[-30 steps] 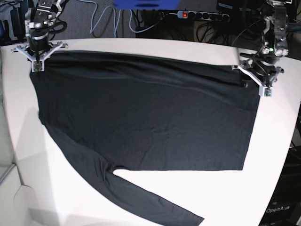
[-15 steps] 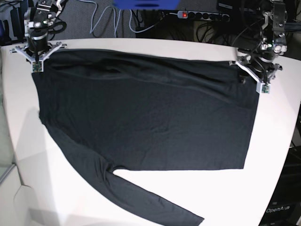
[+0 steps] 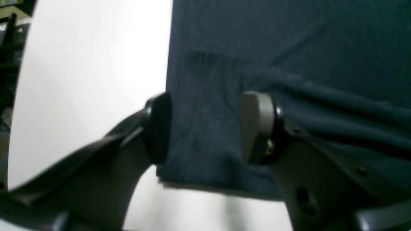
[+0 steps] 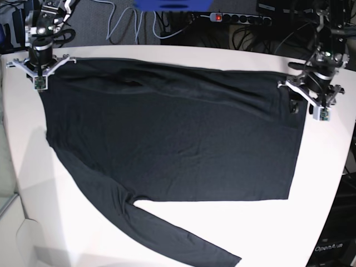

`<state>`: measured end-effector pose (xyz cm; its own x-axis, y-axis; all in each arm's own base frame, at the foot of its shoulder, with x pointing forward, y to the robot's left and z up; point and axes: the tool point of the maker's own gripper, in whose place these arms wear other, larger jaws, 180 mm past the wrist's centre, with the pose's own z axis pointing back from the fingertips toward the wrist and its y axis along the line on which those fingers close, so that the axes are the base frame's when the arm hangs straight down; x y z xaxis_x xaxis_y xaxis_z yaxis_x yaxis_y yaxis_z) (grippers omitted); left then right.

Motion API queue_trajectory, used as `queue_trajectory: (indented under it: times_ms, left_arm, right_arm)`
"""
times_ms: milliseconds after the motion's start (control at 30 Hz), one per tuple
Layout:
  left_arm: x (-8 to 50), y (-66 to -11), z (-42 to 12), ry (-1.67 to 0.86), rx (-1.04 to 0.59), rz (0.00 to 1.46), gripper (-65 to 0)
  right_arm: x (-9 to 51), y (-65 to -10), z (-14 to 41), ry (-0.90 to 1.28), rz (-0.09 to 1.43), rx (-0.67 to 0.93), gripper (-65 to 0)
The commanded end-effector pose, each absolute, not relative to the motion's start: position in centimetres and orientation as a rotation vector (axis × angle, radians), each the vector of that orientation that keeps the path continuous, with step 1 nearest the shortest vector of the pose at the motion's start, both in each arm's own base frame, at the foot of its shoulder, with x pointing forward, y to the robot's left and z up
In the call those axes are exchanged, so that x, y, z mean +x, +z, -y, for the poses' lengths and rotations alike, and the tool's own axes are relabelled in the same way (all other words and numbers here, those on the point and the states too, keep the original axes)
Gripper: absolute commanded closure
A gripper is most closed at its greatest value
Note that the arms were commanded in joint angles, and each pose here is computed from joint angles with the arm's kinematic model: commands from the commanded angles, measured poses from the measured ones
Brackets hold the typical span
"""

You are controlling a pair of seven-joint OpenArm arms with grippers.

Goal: Fold the T-shirt properly
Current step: 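Open both grippers and release the shirt edge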

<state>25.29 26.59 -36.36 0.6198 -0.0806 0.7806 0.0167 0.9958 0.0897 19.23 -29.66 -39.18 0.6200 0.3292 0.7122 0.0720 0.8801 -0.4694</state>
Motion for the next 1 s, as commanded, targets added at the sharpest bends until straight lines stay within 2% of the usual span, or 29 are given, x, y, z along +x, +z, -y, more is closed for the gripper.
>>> queue_trajectory:
  times_ms: [0,367,533,700,967]
  left_arm:
    - [25.6,-35.2,-26.7,-0.075,0.086,0.936,-33.2]
    - [22.5,-37.1,-26.1,-0.159,0.058,0.850,-33.3]
    - [20.5,-37.4,-27.5,-0.078,0.049,0.848,-33.4]
    - [18.6,-36.6,-29.5,0.001,0.046,0.885,-42.2]
    - [16.7,-40.1,-30.9,0.140,-0.028,0.860,-42.8]
  right_arm:
    - [19.8,-37.8,30.0,0.167,0.942,-0.509,0.0]
    - [17.3,-35.7,32.9,0.068,1.026,-0.604,-0.1]
    - [15.9,-36.7,32.2,0.050,1.005,-0.530,-0.1]
    - [15.6,-37.2,32.0,0.028,0.999,-0.495,-0.1]
    - [14.8,-38.9,31.6,0.015,0.961,-0.457,-0.1]
